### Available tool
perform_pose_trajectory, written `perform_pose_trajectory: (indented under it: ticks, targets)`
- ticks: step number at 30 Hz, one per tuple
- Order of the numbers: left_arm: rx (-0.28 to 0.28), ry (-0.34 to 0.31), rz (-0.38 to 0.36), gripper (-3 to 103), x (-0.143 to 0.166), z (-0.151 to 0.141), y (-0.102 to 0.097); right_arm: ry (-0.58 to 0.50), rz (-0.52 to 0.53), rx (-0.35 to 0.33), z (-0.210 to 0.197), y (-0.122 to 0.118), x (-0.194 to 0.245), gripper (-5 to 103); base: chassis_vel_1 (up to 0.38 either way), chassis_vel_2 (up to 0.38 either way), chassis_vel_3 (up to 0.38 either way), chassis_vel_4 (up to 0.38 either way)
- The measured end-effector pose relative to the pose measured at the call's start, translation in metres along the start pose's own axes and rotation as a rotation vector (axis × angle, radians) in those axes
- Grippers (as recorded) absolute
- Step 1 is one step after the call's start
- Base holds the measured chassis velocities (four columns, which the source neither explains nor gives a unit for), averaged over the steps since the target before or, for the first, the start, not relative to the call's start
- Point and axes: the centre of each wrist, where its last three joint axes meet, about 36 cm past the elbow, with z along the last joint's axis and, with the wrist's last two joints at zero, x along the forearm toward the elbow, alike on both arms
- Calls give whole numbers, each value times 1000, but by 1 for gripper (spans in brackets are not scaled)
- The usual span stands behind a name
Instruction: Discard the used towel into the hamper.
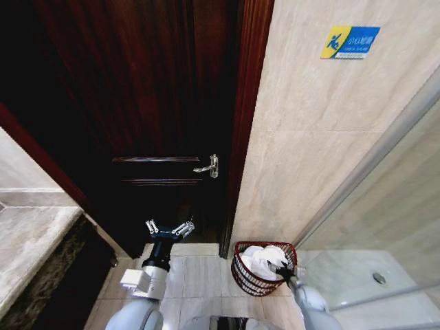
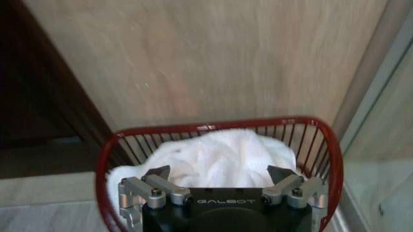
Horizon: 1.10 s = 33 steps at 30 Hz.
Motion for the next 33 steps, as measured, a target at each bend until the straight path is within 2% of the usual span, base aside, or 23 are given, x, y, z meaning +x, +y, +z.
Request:
perform_pose_trajectory:
  ticks: [6,17,23,24,27,33]
  targets:
    - [0,0,0,100,0,0,0,-151,-6,45,-5,25,47,100,0,0,0,0]
    - [0,0,0,100,0,0,0,-334,0,66,-13,64,120,100,0,0,0,0]
    - [0,0,0,100,0,0,0,-514,16,58,-58,90,156,100,0,0,0,0]
    - [0,0,0,100,0,0,0,-514,16,58,-58,90,156,100,0,0,0,0]
    - [0,0,0,100,0,0,0,-608,26,77,-88,98,174,100,0,0,0,0]
    - [0,0,0,100,0,0,0,-687,17,100,-117,107,190,100,0,0,0,0]
